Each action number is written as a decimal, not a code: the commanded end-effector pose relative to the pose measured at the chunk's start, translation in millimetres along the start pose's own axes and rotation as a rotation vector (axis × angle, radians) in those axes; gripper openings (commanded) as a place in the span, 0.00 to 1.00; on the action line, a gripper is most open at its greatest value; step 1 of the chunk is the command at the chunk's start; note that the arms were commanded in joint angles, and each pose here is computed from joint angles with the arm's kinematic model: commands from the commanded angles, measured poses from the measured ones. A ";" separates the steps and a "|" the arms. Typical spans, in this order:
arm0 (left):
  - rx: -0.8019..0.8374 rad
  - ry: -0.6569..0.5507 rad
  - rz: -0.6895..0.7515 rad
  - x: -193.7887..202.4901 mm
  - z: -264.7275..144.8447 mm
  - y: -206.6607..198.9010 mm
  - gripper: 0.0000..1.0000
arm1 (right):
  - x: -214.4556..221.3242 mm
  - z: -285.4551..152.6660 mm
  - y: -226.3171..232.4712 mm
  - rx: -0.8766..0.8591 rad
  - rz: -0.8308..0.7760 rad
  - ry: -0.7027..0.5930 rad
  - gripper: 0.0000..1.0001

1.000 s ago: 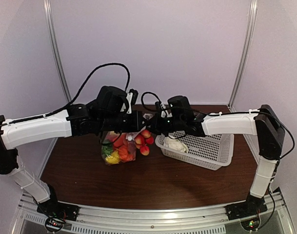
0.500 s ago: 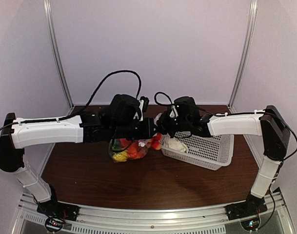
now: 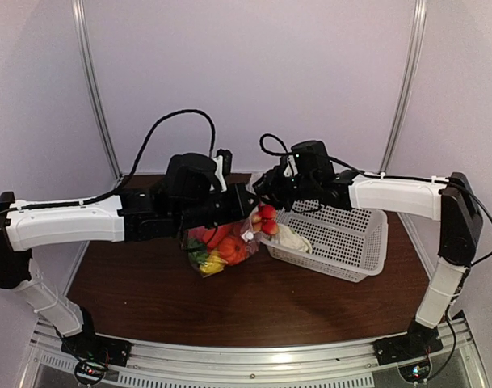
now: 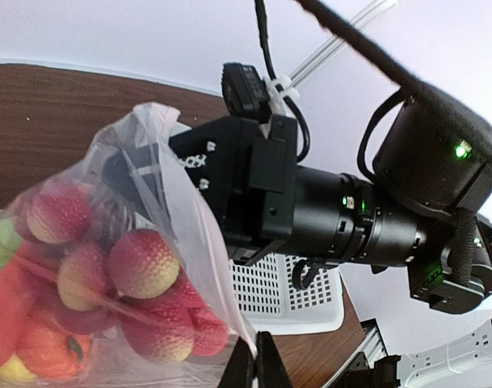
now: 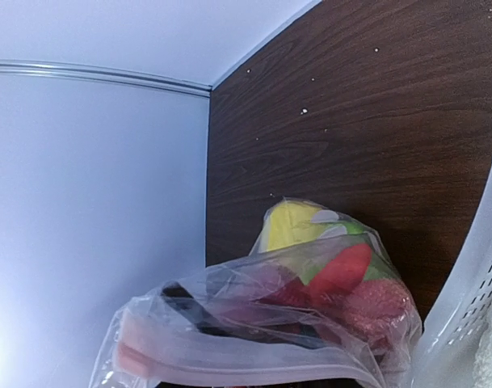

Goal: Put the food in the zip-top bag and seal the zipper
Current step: Place the fake fruit in the zipper food storage bag, then adjust the zipper food storage bag at the center of the board, then pick up the fake vegetable from the bin.

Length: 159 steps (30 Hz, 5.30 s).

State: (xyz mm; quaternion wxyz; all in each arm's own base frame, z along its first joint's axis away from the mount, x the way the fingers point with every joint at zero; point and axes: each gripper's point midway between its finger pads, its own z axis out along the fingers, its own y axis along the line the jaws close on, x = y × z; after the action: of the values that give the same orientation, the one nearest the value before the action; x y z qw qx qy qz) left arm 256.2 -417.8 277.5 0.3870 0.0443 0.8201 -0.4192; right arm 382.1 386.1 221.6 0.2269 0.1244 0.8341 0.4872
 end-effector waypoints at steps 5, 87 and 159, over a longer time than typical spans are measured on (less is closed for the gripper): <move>-0.001 -0.193 -0.016 -53.8 -56.2 -3.6 0.00 | -7.6 -35.2 44.5 -0.121 -0.077 -0.020 0.45; -0.460 -0.019 0.377 -122.7 -51.0 100.3 0.00 | 32.0 -22.7 76.9 -0.280 -0.509 0.289 0.00; -0.108 0.005 0.185 -96.6 -41.9 52.3 0.00 | 58.7 -231.1 135.3 -0.677 -1.231 0.218 0.16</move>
State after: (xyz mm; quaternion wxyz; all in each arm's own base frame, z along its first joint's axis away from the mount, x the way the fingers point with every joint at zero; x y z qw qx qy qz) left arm 313.8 -321.8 299.5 0.4043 0.1044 0.8547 -0.3084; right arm 236.0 284.8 394.2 0.4106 -0.4921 0.6339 0.4329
